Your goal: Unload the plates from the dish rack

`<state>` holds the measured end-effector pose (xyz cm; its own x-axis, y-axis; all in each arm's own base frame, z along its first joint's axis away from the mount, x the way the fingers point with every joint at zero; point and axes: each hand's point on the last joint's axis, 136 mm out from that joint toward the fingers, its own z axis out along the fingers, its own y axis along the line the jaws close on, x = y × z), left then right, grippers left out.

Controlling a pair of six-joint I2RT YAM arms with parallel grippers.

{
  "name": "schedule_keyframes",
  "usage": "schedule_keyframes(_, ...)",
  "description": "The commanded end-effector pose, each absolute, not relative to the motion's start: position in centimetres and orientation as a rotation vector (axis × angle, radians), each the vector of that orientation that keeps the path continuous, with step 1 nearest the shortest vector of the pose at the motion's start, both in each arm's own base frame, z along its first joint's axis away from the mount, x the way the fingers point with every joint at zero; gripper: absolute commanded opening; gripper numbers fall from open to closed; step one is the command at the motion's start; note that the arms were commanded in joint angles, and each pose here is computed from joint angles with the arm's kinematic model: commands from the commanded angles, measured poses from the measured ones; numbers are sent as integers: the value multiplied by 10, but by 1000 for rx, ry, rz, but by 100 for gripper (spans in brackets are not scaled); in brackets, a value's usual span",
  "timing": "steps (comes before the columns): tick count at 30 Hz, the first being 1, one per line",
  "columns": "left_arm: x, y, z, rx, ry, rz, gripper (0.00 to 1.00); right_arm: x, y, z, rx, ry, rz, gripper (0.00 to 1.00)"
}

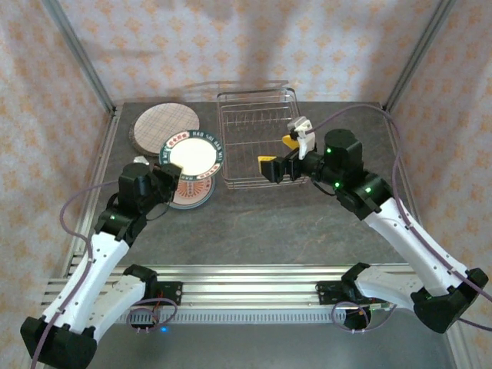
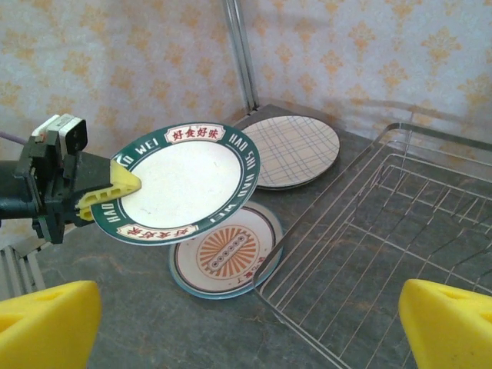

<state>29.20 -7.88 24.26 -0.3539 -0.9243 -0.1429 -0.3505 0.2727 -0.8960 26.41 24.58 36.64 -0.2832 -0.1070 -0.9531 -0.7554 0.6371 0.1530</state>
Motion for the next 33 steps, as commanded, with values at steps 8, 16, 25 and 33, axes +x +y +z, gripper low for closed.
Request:
schedule_keyframes(8,283,-48,194,-1246,1783,-883,0,245,249,366,-848,1681,684,99)
schedule_keyframes(16,287,-40,166,-1292,1735,-854,0,237,252,360,-892,1685,693,99)
schedule_keyframes(25,308,-41,148,-1318,1721,-837,0,238,255,357,-890,1714,715,99)
schedule_keyframes(33,322,-42,131,-1358,1706,-832,0,240,258,361,-885,1708,722,99)
